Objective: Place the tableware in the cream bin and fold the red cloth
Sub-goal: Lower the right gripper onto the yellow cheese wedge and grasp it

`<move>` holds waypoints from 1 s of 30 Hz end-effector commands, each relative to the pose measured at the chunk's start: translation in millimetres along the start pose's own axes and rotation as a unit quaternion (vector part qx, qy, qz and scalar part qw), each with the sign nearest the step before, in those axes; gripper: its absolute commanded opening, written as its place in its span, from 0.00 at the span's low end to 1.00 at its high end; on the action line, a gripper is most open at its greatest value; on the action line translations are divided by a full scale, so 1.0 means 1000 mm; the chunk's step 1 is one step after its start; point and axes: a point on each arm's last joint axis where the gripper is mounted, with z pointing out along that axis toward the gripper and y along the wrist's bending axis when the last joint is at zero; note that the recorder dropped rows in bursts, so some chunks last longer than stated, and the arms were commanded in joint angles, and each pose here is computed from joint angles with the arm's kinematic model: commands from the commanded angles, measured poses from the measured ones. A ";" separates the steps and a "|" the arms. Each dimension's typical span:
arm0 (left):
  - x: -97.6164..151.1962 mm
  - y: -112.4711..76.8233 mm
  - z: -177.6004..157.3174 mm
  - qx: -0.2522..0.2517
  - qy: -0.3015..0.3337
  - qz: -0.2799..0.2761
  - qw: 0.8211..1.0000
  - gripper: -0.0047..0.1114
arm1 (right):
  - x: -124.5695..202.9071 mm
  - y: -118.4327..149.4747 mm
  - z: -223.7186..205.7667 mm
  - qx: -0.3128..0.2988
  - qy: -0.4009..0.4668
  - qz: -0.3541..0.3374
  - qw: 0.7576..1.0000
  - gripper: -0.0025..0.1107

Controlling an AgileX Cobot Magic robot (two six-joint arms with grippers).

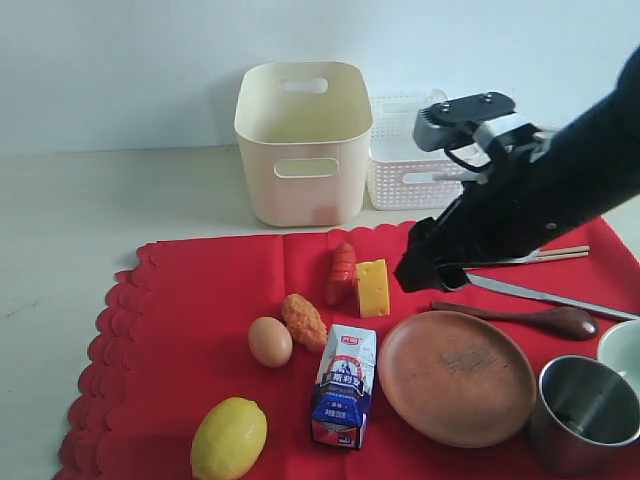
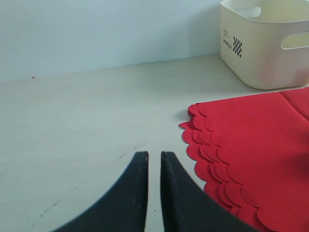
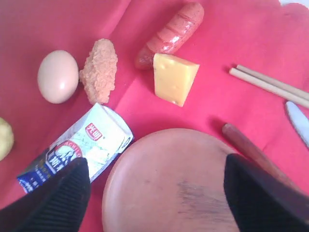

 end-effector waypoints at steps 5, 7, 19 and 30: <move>-0.001 0.000 0.000 0.001 -0.006 0.005 1.000 0.14 | -0.028 0.005 0.038 0.030 0.043 0.013 0.999 0.68; -0.001 0.000 0.000 0.001 -0.006 0.005 1.000 0.14 | -0.031 0.004 0.049 0.035 0.058 0.011 0.998 0.68; -0.001 0.000 0.000 0.001 -0.006 0.005 1.000 0.14 | -0.044 0.003 0.083 0.037 0.056 0.026 0.997 0.67; -0.001 0.000 0.000 0.001 -0.006 0.005 1.000 0.14 | -0.058 -0.006 0.117 0.053 0.043 0.061 0.996 0.66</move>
